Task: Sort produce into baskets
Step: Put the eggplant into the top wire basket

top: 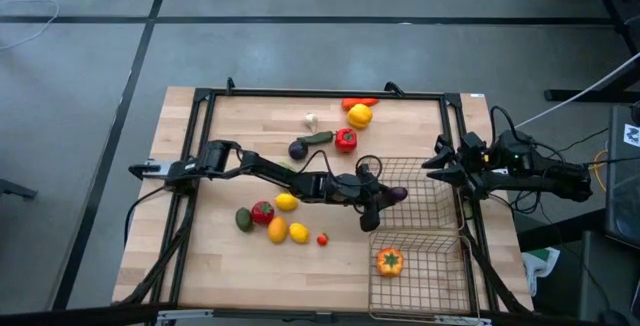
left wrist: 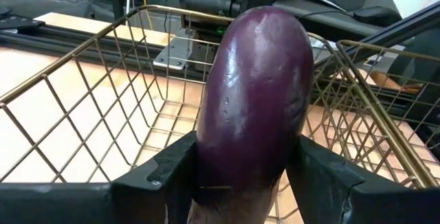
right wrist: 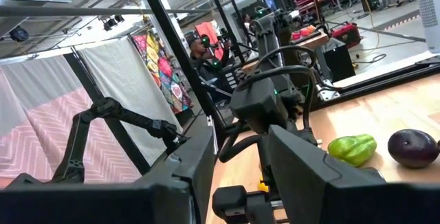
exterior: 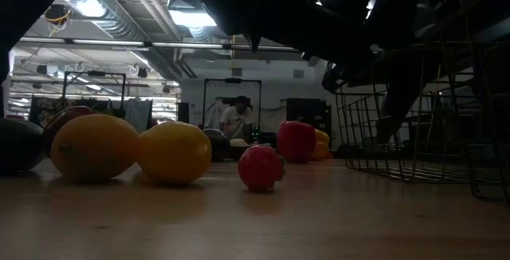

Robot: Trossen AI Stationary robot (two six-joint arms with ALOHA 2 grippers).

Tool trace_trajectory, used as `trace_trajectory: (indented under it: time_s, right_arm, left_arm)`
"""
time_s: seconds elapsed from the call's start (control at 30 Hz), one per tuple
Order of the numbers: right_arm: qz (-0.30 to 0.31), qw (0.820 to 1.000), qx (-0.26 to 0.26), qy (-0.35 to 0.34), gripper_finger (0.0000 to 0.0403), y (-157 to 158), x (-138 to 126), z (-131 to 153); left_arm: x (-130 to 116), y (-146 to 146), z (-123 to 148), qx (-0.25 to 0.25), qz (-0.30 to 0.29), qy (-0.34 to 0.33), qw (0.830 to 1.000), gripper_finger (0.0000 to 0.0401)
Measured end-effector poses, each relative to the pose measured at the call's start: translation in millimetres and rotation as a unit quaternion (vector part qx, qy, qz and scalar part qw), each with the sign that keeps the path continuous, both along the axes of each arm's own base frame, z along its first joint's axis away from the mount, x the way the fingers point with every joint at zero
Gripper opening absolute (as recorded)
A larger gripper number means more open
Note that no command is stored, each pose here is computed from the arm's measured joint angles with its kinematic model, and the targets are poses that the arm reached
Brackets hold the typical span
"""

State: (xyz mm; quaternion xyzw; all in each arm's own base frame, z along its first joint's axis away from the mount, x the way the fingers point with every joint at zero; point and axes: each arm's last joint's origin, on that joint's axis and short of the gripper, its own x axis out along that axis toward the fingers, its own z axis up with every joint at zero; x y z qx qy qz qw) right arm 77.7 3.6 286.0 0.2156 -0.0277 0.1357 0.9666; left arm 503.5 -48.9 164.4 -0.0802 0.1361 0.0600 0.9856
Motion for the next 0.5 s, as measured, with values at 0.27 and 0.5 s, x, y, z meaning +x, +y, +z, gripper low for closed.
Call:
trace_trajectory:
  time_s: [0.27, 0.5]
  right_arm:
    - [0.000, 1.000, 0.000, 0.000, 0.0138, 0.0, 0.0, 0.0]
    - [0.000, 1.000, 0.000, -0.001, 0.0138, 0.0, 0.0, 0.1]
  left_arm:
    - [-0.2, 0.2, -0.1, -0.008, 0.003, 0.002, 1.000, 0.0196]
    - [-0.1, 0.4, -0.1, -0.010, 0.004, 0.002, 1.000, 0.0196]
